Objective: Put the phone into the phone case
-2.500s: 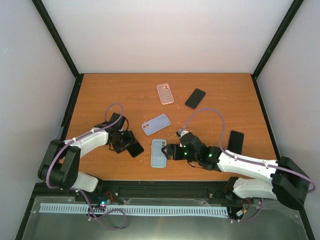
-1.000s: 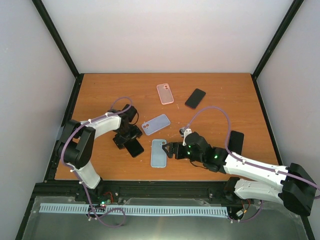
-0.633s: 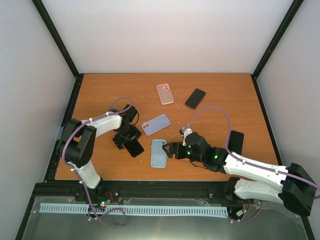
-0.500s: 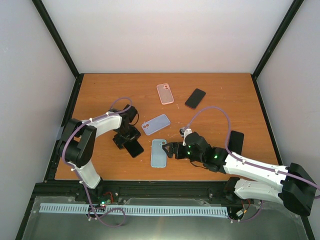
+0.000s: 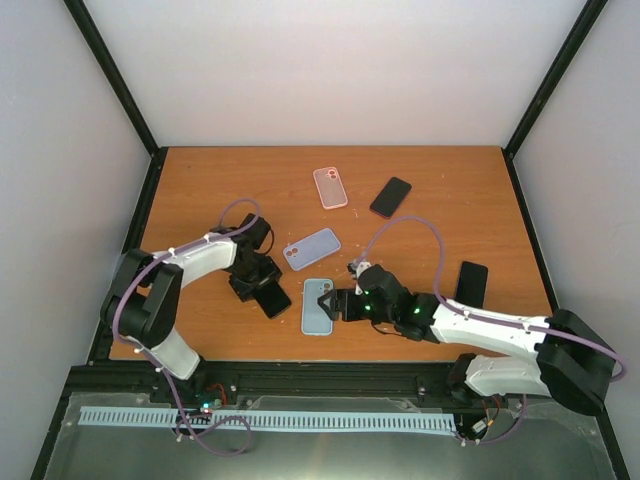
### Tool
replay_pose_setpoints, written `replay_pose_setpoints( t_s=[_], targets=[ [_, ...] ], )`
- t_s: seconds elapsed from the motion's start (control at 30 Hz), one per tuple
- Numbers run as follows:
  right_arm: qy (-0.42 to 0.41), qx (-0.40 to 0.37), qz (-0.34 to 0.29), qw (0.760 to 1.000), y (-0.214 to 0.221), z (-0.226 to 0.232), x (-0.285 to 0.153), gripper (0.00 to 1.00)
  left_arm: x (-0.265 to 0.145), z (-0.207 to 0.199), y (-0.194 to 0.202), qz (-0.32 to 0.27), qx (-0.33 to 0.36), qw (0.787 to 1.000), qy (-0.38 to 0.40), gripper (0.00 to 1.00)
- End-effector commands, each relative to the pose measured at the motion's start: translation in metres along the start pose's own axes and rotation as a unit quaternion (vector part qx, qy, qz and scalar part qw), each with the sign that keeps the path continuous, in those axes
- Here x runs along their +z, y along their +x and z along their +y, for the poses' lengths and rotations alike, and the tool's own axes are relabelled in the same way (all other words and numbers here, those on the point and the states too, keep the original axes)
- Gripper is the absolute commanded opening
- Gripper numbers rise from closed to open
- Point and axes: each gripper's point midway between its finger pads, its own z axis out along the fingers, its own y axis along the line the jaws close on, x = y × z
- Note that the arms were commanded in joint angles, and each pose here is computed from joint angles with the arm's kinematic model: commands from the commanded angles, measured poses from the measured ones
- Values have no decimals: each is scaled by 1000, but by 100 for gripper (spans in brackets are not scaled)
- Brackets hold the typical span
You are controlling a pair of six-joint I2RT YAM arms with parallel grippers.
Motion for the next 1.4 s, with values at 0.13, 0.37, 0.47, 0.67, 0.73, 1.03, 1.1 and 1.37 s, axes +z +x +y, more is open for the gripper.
replay_pose_setpoints(
  t_s=[0.13,0.37,0.47,0.67,0.73,1.03,1.1,1.37],
  targets=[
    [-43,-7,7,999,-7,29,14,73,-29,-55,24,3,115,988,107,69],
    [-60,-4,27,998,-1,36,27,52,-45,-80,50,9,177,972,154,68],
    [-56,0,36,998,1,35,32,45,-51,-86,56,12,189,966,175,68],
    [-54,11,56,997,9,33,44,36,-62,-96,68,27,208,952,222,68],
    [-65,17,61,996,11,36,46,31,-65,-99,71,32,216,948,233,68],
    [-74,27,46,996,8,38,40,3,-71,-99,81,43,235,934,265,68],
    [-69,30,43,996,7,36,38,3,-73,-102,84,46,242,929,277,70],
    [-61,69,54,994,15,30,25,3,-86,-109,85,34,266,915,301,98]
  ],
)
